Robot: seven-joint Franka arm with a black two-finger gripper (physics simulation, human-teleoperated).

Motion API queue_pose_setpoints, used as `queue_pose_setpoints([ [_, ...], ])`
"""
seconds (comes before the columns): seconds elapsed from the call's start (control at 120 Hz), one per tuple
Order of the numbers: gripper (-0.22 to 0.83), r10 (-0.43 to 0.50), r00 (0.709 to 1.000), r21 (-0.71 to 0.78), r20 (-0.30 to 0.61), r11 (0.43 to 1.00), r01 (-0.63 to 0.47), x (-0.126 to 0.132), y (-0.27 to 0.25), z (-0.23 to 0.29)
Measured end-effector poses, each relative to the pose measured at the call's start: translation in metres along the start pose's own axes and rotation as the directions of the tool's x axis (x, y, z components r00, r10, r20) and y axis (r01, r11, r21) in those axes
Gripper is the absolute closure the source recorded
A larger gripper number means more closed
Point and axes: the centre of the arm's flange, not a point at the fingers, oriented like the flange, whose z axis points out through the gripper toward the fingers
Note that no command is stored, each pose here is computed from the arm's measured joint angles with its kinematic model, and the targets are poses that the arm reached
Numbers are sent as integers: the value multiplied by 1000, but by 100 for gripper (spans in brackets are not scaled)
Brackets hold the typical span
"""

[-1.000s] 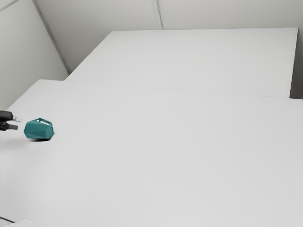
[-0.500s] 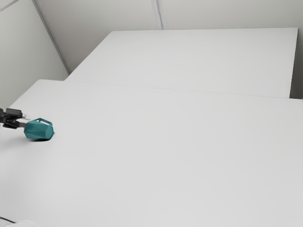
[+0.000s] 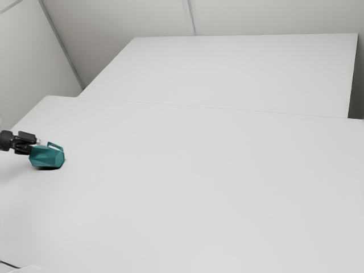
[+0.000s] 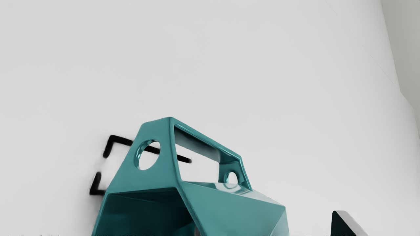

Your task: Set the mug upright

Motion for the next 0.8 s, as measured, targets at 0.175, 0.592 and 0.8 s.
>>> queue_pose_setpoints([
  [0.175, 52, -10, 1000, -3, 1, 1000, 10, -1, 0, 0],
  [0.592, 75, 23, 1000, -8, 20, 1000, -23, 10, 33, 4],
  [0.8, 77, 109, 988, 26, 112, 993, -112, 27, 92, 16],
])
